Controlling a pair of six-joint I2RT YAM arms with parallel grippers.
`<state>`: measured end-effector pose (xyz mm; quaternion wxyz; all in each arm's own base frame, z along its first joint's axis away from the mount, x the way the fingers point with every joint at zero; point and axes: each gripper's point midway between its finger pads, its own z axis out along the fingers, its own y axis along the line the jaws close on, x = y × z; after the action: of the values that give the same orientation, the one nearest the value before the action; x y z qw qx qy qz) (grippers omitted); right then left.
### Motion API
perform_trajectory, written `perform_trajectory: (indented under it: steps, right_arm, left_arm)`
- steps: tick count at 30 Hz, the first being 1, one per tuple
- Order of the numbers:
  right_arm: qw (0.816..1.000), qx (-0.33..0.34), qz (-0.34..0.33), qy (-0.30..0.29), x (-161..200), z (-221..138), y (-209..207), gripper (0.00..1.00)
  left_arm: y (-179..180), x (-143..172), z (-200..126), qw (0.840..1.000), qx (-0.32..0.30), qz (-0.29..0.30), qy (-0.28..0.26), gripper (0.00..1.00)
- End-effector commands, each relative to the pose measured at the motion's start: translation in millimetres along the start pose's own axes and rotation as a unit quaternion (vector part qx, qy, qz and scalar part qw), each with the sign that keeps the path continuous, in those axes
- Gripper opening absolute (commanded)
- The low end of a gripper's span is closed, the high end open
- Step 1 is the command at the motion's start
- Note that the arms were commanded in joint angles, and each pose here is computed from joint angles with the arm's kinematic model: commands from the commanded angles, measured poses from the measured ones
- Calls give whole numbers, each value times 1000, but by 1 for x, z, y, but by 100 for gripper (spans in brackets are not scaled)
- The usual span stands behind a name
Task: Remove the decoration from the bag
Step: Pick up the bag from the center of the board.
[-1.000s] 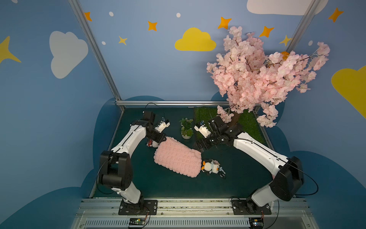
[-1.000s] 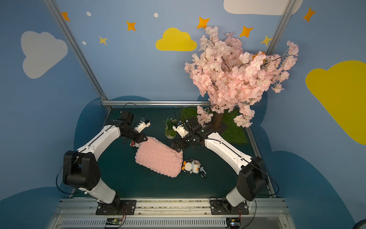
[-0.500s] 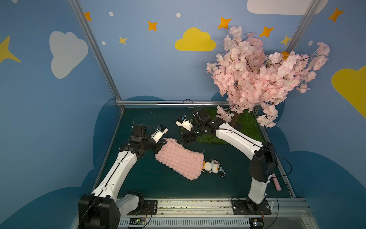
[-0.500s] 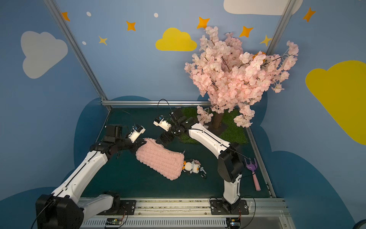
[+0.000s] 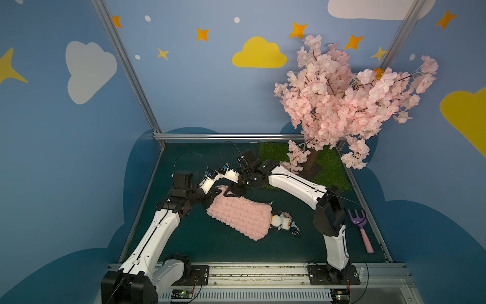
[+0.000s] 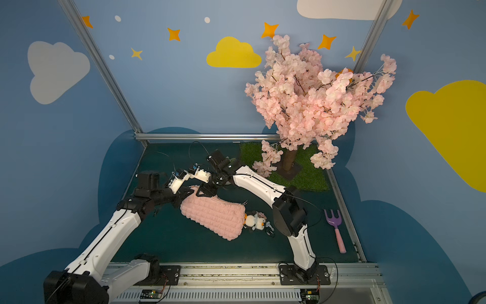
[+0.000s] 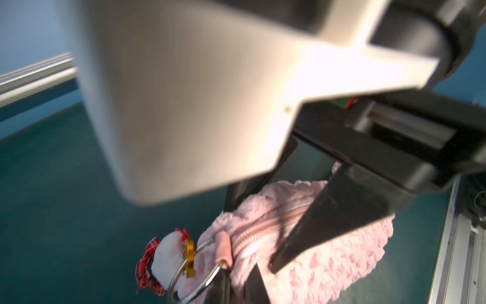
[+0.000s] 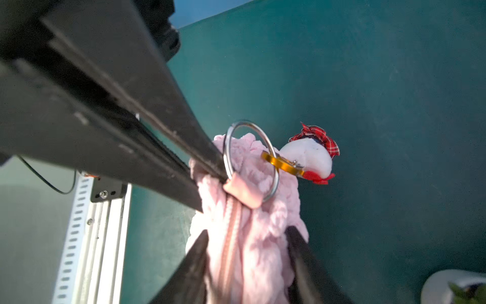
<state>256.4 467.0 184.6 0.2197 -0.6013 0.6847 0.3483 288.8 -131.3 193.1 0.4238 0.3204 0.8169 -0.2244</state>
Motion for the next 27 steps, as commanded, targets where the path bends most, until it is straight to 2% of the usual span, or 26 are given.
perform_trajectory:
  steps: [1,4,8,13,20,27]
  right_arm:
    - [1000,-11,-23,-10,-13,-1,8,28]
    - [999,-7,-29,-12,-17,-3,6,14]
    - [999,-4,-51,-16,-22,-7,6,5]
    - [995,3,-101,-23,-29,-14,6,3]
    - [990,3,-138,-26,-40,-25,6,0]
    - [988,-12,-154,-22,-36,-25,16,0]
  left_arm:
    - [-2,-7,-4,1000,8,-18,-18,3]
    - [-3,-1,-6,999,12,-35,-4,9]
    - [-8,9,-8,998,24,-61,17,32]
    - [-7,23,-16,993,10,-87,74,49]
    - [-1,19,-41,987,-16,-119,103,55]
    - [24,11,-47,989,-55,-98,99,55]
